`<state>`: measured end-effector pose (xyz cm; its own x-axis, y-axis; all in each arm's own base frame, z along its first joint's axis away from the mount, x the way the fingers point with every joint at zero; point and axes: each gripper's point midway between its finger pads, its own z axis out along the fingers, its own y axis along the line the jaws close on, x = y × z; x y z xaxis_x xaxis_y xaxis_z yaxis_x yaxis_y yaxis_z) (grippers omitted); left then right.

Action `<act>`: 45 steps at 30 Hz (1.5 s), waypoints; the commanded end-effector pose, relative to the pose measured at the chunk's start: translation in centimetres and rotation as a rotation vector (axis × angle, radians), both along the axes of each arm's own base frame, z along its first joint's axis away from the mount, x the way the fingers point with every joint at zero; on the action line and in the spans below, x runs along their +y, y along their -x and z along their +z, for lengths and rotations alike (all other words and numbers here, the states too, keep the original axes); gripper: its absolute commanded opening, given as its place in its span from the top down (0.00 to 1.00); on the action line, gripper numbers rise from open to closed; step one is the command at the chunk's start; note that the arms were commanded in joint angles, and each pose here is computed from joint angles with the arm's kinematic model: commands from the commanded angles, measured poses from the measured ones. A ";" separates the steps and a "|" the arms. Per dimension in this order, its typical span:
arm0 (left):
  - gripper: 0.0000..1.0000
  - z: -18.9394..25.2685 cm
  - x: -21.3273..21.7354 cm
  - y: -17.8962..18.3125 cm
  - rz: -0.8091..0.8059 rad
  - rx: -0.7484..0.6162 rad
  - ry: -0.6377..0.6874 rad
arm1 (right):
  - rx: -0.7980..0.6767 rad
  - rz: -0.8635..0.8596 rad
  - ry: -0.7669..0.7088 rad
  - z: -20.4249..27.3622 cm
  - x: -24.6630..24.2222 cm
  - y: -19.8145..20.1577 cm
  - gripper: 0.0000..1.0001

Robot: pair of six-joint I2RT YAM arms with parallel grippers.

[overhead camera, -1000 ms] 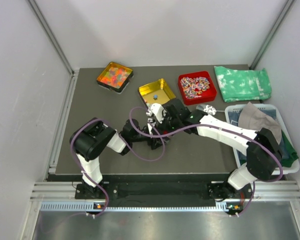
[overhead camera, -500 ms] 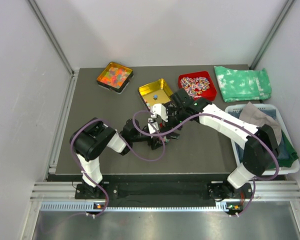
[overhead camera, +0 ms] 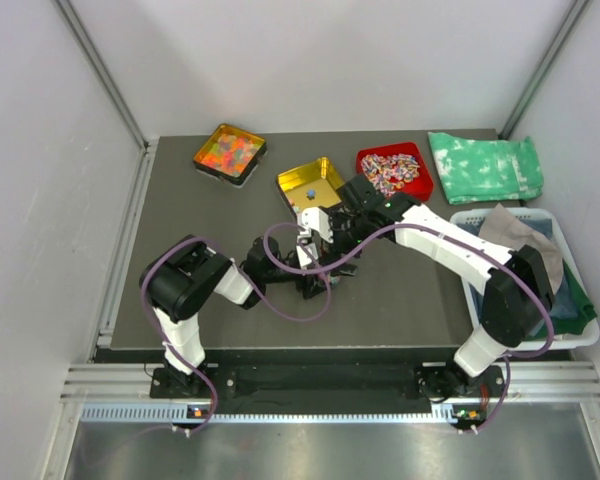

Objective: Pack the candies
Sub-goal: Screw the bottle lid onto the packing bottle.

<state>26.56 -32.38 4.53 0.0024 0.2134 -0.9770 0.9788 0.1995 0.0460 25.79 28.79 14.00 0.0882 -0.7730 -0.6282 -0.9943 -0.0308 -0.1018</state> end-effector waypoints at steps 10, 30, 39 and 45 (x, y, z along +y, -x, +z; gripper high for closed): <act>0.36 -1.8 0.3 0.3 -0.002 0.048 -0.050 | -0.036 0.010 -0.063 1.4 2.0 -1.8 0.18; 0.36 -1.8 0.4 0.0 0.017 0.042 -0.054 | 0.034 -0.370 -0.068 -0.7 1.7 -0.2 0.52; 0.36 -1.9 0.5 -0.3 0.033 0.039 -0.059 | 0.129 -0.585 -0.080 -2.2 2.9 0.7 0.49; 0.36 -1.8 0.5 -0.3 0.034 0.036 -0.059 | 0.171 -0.621 -0.101 -1.2 4.7 0.5 0.41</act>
